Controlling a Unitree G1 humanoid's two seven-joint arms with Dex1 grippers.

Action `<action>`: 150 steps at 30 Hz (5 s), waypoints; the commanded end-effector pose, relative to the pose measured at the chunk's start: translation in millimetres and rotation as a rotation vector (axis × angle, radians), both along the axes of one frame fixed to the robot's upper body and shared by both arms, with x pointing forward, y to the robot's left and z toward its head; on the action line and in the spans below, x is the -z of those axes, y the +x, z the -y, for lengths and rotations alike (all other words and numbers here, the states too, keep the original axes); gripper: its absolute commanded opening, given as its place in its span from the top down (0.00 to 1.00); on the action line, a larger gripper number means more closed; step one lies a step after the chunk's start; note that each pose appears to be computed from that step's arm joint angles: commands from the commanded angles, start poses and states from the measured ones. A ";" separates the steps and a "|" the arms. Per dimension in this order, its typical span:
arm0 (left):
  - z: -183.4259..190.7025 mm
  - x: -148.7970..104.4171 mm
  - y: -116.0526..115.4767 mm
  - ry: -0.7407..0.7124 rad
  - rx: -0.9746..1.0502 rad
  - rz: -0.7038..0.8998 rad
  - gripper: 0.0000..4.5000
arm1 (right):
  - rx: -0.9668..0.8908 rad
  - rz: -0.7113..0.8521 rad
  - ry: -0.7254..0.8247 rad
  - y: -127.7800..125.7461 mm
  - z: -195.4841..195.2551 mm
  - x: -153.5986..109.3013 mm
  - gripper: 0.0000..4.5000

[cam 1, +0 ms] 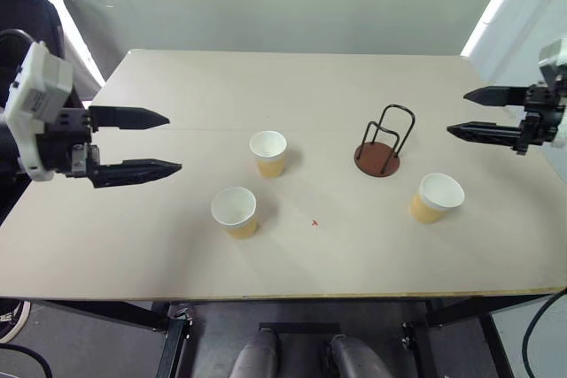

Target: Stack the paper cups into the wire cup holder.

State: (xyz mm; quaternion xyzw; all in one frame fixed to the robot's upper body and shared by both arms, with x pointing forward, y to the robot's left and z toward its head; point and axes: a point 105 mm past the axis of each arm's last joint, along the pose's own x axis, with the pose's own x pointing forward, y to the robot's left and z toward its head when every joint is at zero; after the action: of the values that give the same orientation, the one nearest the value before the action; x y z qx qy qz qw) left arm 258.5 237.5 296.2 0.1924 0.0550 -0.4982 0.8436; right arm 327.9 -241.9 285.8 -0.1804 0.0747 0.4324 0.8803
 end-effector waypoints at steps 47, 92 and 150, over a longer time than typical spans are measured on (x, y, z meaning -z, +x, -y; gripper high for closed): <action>5.5 -5.1 -12.4 0.015 -0.044 0.055 0.00 | 0.034 -0.135 0.055 74.0 -77.3 66.3 0.95; 9.6 3.3 -15.6 0.014 -0.062 0.058 0.00 | -0.934 -0.133 -0.270 -39.0 -187.6 88.7 0.99; 31.7 4.1 9.4 0.014 0.162 -0.002 0.00 | -0.132 -0.243 -0.569 -20.2 2.8 108.2 0.00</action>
State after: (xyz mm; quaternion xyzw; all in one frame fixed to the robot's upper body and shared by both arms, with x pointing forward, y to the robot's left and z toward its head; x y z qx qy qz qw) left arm 274.5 204.0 275.8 0.1796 0.0672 -0.5756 0.7949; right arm 304.8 -244.5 171.4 -0.3537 0.2937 0.4733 0.7514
